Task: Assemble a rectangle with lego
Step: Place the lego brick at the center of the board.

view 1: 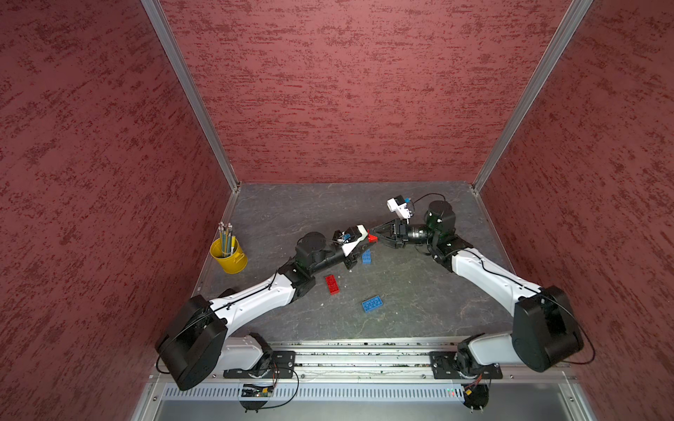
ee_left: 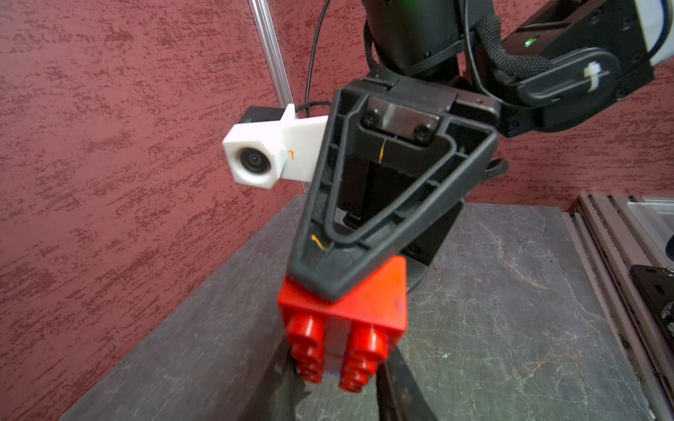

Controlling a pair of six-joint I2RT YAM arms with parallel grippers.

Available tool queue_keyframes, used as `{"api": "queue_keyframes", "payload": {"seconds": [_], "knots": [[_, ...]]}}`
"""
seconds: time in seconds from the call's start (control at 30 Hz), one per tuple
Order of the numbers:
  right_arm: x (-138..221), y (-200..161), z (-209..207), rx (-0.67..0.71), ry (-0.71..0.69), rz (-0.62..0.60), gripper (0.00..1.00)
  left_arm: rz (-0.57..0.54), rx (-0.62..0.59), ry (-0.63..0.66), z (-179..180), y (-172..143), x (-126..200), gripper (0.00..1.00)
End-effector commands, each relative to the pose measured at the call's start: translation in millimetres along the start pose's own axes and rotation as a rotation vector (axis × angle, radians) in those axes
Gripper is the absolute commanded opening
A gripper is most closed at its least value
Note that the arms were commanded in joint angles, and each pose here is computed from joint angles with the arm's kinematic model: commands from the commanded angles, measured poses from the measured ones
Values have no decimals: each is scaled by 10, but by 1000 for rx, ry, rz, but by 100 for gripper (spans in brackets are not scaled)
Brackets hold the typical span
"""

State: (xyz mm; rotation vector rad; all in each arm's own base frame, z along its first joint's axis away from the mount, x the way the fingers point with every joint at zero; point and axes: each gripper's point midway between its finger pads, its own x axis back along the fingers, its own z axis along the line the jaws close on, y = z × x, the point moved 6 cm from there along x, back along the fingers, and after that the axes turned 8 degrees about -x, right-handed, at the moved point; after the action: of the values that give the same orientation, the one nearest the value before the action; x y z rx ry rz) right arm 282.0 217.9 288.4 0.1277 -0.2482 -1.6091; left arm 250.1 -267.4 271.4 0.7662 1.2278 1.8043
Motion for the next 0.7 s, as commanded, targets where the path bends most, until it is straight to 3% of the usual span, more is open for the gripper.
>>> {"api": "queue_keyframes", "payload": {"seconds": [0.0, 0.1, 0.2, 0.3, 0.47, 0.57, 0.67], "knots": [[-44, -13, -59, 52, 13, 13, 46, -50, 38, -10, -4, 117, -16, 23], [-53, 1, -95, 44, 1, 6, 50, -36, 40, -11, -11, 105, -24, 20], [-39, 52, -105, 53, -22, -22, 64, 16, 33, -24, -28, 67, -37, 19], [58, 188, -76, 58, -37, -85, 77, 148, -2, -77, -169, -65, -8, 19], [415, 524, -54, 42, -91, -268, 78, 388, -93, -173, -436, -293, 116, 18], [673, 718, -230, 3, -278, -433, 78, 572, -141, -233, -584, -466, 165, 18], [987, 831, -553, -73, -579, -606, 77, 737, -194, -264, -665, -606, 163, 18]]}}
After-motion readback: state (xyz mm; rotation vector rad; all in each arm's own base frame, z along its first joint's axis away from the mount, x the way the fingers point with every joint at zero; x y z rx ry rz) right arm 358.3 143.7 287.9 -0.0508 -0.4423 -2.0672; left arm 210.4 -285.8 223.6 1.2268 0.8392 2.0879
